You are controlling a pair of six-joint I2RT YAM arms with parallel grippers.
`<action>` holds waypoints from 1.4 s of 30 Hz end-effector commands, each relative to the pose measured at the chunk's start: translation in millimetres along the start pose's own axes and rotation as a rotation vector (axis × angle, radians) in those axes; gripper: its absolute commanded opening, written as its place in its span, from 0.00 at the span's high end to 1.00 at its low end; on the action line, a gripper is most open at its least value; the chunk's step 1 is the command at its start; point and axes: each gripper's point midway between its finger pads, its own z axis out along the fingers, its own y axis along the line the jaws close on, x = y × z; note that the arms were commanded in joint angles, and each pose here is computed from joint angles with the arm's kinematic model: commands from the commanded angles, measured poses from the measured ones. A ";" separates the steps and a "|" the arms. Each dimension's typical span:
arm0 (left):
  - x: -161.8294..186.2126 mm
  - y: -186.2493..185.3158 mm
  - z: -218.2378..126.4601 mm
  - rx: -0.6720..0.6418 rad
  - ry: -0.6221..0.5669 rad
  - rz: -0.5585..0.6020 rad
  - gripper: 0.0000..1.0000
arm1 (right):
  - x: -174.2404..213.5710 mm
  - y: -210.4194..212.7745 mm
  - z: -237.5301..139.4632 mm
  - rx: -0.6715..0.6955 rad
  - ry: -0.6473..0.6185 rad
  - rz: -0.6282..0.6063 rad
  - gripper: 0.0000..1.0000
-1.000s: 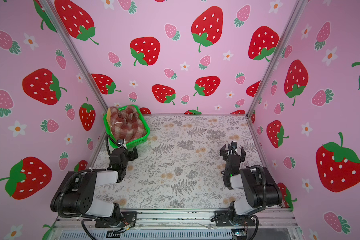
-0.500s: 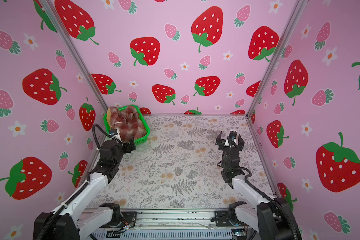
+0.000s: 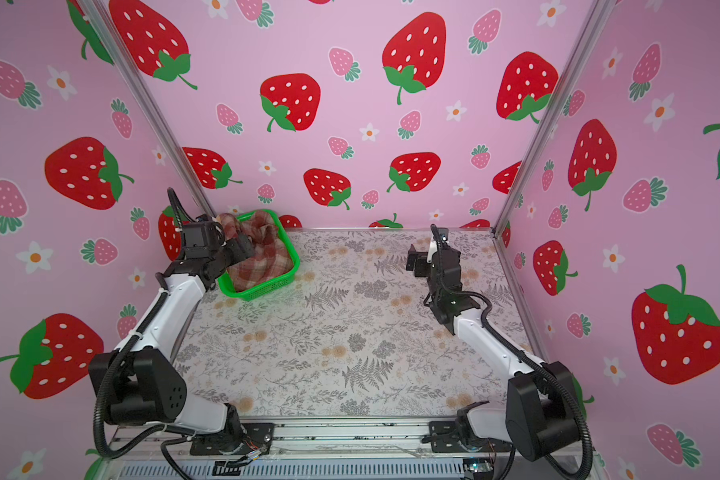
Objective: Fold and stack the skirts
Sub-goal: 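Grasp the red plaid skirt in the basket with the left gripper and lift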
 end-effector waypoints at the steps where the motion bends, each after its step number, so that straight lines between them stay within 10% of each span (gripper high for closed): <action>1: 7.2 2.7 16.1 -0.002 0.094 -0.061 0.02 | -1.2 10.9 4.7 -0.038 0.027 0.027 0.00; 15: 40.9 28.4 83.4 -0.127 0.257 -0.136 0.14 | 18.9 25.8 10.9 -0.084 0.077 0.044 0.00; 35: 47.3 5.6 84.7 -0.102 0.284 -0.132 1.00 | 11.9 32.5 5.4 -0.125 0.066 0.092 0.00; 42: 13.7 -57.8 39.6 0.070 0.218 -0.088 1.00 | -1.6 30.2 2.3 -0.117 0.034 0.097 0.00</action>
